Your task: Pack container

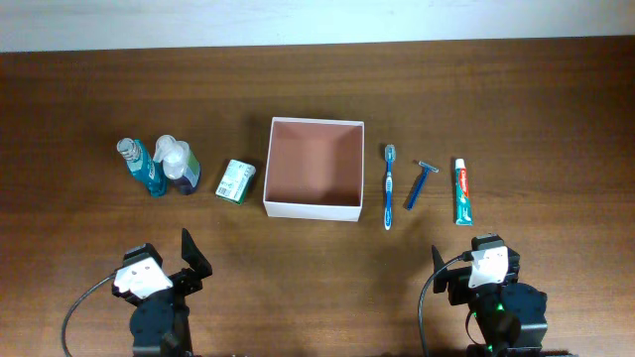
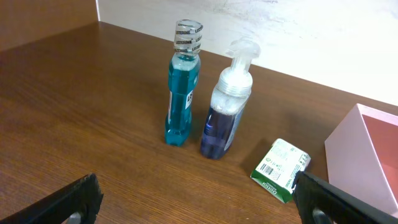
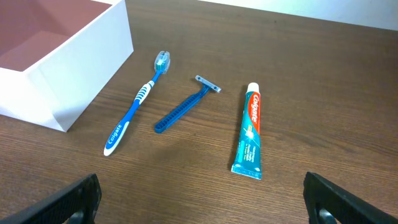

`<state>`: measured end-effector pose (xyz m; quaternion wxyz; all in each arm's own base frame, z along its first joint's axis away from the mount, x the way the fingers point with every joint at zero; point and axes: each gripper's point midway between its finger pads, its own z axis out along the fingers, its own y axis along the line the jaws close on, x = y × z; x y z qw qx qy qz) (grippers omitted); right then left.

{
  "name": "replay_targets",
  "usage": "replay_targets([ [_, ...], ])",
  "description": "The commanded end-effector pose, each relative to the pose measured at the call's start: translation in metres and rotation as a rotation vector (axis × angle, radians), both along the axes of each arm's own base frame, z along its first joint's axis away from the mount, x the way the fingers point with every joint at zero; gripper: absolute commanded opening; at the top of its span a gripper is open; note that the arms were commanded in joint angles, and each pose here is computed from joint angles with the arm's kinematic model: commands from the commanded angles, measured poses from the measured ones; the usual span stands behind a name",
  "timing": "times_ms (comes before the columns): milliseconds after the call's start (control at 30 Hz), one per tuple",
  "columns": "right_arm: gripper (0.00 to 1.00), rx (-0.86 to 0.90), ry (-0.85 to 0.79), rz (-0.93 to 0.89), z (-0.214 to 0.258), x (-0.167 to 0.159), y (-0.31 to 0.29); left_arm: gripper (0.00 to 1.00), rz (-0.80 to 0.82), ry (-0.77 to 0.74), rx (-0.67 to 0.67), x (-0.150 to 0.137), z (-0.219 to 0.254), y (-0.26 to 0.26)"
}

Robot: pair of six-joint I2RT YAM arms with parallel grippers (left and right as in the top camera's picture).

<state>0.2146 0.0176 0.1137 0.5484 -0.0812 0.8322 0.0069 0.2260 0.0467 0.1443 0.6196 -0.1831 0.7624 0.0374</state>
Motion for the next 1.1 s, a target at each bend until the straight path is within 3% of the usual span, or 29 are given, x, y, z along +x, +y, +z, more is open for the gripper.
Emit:
replay_targets([
  [0,0.99,0.013,-0.005,-0.008,0.000,0.000,-0.001,1.00,-0.050,-0.002,-0.005,0.002,-0.002,-0.008],
  [500,0.99,0.013,-0.005,-0.008,0.000,0.000,-0.001,1.00,-0.050,-0.004,-0.005,0.003,-0.002,-0.008],
  [800,0.99,0.013,-0.005,-0.008,0.000,0.000,-0.001,1.00,-0.156,0.012,-0.032,0.005,0.001,-0.026],
  [1067,0.99,0.013,-0.005,-0.008,0.000,0.000,-0.001,1.00,-0.164,0.079,-0.038,0.021,0.064,-0.028],
])
